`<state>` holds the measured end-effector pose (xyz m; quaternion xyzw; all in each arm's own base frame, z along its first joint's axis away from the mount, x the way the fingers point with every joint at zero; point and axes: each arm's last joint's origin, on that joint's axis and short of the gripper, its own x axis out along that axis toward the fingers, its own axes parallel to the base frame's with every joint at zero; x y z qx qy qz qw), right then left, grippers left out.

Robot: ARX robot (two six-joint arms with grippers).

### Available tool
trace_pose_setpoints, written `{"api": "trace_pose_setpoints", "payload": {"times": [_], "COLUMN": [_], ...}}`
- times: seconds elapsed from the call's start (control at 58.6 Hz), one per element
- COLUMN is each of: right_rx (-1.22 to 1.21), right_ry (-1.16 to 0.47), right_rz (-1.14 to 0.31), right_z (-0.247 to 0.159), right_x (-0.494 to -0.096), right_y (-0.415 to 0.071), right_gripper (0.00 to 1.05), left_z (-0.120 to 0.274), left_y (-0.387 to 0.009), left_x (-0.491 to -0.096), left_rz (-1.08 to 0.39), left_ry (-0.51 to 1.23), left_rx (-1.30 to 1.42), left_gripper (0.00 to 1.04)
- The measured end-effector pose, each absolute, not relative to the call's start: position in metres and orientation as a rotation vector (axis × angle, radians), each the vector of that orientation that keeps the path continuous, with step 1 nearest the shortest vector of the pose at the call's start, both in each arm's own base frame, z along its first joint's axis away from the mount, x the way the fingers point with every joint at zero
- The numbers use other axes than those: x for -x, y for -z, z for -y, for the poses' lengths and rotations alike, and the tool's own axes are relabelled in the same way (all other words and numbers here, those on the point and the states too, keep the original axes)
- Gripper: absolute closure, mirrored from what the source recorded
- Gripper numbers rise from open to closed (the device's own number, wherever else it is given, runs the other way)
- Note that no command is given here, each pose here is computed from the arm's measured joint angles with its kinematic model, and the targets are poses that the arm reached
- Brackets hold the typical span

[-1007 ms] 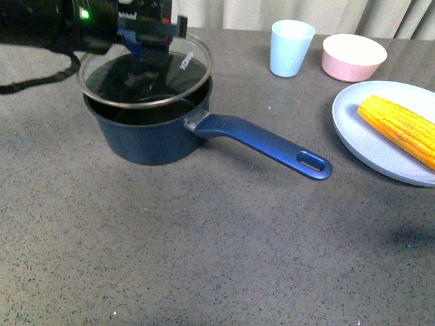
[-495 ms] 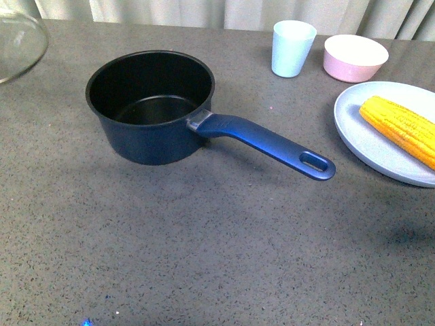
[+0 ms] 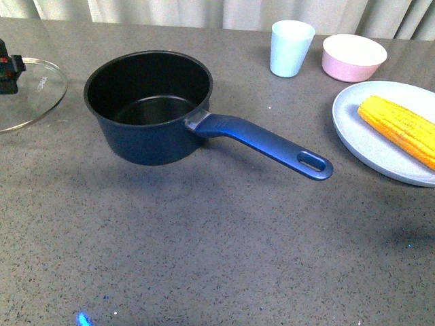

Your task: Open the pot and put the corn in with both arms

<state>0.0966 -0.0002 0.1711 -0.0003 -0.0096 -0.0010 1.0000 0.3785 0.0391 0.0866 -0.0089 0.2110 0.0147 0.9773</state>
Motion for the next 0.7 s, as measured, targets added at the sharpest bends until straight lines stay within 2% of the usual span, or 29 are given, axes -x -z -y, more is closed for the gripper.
{"api": "trace_pose_setpoints", "payload": {"times": [0.324, 0.648, 0.682, 0.7], "right_rx": [0.001, 0.001, 0.001, 0.001], "right_ry": [0.002, 0.002, 0.002, 0.002], "right_rz": [0.019, 0.019, 0.019, 0.019], "right_z": [0.000, 0.000, 0.000, 0.000], "right_x": [-0.097, -0.097, -0.097, -0.097], "right_y": [-0.171, -0.171, -0.171, -0.171], "right_gripper": [0.09, 0.09, 0.09, 0.09], "left_z": [-0.032, -0.031, -0.031, -0.031], "left_y": [-0.062, -0.055, -0.054, -0.054], "left_x": [-0.373, -0.368, -0.368, -0.367], "left_rz": [-0.456, -0.470, -0.470, -0.471], "left_ry": [-0.016, -0.010, -0.010, -0.011], "left_rx": [0.032, 0.038, 0.039, 0.040], "left_gripper": [0.45, 0.45, 0.44, 0.40]}}
